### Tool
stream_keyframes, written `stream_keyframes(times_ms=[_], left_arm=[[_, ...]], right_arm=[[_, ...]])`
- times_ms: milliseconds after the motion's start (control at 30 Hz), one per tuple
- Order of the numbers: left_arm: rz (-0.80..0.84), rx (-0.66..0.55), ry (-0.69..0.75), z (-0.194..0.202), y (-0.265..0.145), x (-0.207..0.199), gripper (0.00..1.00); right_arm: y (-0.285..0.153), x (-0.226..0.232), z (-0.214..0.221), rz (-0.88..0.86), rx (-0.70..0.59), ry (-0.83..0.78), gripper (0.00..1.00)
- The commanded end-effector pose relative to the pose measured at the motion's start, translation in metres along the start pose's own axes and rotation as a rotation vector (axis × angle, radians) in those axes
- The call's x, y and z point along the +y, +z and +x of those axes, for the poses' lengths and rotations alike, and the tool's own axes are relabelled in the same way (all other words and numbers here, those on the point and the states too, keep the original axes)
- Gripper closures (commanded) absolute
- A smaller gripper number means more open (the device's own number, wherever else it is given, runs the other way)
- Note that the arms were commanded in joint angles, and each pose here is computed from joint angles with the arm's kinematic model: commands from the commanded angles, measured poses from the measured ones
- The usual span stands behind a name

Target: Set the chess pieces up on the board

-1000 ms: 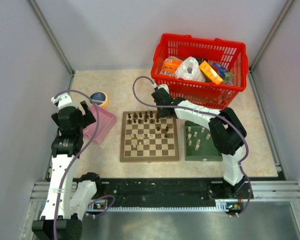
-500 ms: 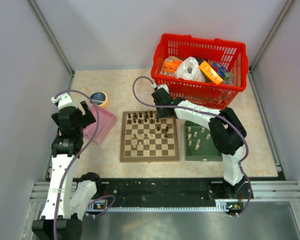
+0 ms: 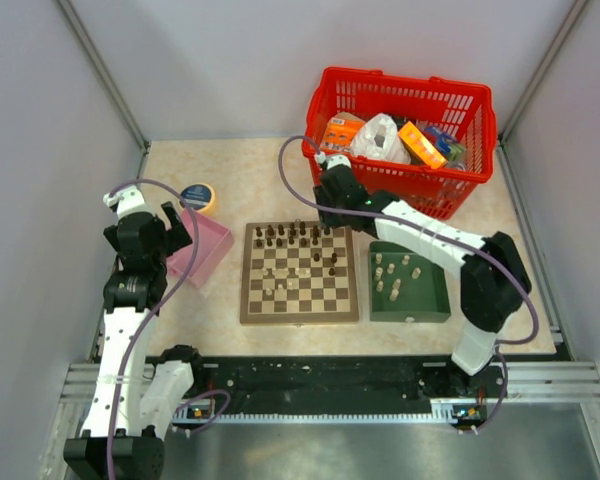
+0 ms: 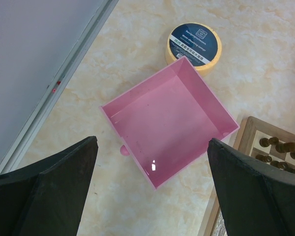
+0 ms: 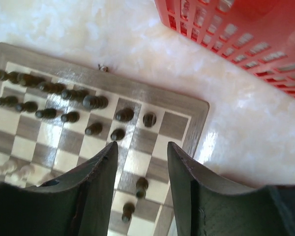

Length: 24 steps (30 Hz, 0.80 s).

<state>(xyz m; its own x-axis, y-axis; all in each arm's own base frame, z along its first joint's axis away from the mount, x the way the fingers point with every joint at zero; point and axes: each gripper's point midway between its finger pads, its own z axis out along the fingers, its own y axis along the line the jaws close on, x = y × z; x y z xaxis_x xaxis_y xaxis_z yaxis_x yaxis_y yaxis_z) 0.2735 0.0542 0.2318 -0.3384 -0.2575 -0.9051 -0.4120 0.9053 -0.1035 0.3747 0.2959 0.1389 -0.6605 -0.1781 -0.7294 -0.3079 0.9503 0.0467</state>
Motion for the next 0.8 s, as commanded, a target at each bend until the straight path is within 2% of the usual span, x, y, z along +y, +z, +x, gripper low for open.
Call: stream_keyframes(times_ms=[0, 367, 767], left_arm=[[-0.011, -0.016, 0.006, -0.004, 0.001, 0.002, 0.01], [-0.005, -0.013, 0.003, -0.004, 0.001, 0.001, 0.01], [-0.005, -0.008, 0.003, -0.003, 0.002, 0.001, 0.01]], right_arm=[[-0.034, 0.002, 0.003, -0.068, -0.014, 0.052, 0.55], [-0.026, 0.006, 0.057, -0.094, 0.112, 0.065, 0.58], [-0.007, 0.014, 0.081, -0.1, 0.188, 0.048, 0.62]])
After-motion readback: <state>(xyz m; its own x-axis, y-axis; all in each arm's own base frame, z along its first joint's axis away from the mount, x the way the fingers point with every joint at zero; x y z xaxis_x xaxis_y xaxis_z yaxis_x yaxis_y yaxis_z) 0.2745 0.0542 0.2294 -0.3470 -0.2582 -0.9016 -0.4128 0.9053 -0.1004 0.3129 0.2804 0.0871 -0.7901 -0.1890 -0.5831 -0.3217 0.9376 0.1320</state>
